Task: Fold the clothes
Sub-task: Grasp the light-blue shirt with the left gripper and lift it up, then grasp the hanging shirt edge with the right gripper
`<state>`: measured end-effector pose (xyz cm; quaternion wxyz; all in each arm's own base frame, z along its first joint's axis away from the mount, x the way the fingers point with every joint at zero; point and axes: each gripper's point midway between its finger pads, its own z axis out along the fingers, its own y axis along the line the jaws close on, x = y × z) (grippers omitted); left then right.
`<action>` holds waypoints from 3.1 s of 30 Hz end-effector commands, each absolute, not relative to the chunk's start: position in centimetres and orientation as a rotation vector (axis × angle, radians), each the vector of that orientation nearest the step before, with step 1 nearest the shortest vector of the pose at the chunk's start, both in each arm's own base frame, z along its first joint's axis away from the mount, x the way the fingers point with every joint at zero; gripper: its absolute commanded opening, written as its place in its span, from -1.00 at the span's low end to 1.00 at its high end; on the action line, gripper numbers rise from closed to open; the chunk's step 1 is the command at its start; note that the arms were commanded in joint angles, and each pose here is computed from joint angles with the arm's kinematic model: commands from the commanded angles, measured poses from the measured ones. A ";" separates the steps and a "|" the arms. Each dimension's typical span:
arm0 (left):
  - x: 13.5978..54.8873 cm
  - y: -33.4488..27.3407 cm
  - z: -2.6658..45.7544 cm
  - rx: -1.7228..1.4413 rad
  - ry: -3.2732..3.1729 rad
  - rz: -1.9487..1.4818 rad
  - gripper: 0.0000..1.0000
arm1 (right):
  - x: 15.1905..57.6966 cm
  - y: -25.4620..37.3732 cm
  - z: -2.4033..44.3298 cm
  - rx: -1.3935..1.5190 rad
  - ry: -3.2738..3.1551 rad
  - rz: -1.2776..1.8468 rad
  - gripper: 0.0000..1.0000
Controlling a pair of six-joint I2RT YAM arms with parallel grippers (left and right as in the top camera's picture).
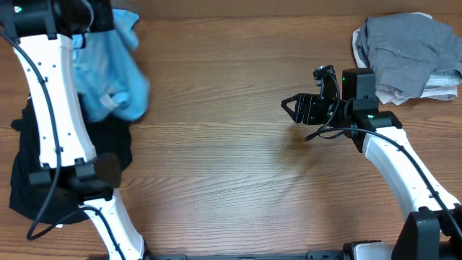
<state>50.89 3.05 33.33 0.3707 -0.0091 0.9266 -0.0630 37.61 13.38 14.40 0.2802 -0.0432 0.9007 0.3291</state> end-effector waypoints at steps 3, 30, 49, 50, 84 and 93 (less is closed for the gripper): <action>50.0 -2.8 40.7 0.081 2.175 -0.268 -0.92 | 37.7 14.0 16.7 -0.157 2.356 0.928 0.28; 43.5 -19.5 54.2 0.321 1.726 -0.646 -0.92 | 35.8 13.3 21.4 -0.165 2.256 1.025 0.31; 41.5 -22.0 52.2 0.437 1.802 -0.722 -0.92 | 38.6 17.9 23.0 -0.401 2.038 1.094 0.40; 41.4 -21.9 51.8 0.436 1.816 -0.723 -0.92 | 38.9 18.0 23.2 -0.412 2.017 1.089 0.40; 44.0 -16.2 49.3 0.276 1.919 -0.393 -0.92 | 43.4 10.4 29.5 -0.216 1.966 0.889 -0.93; 44.7 -12.8 48.8 0.207 1.948 -0.345 -0.92 | 42.8 3.0 36.0 0.038 2.123 0.379 -0.93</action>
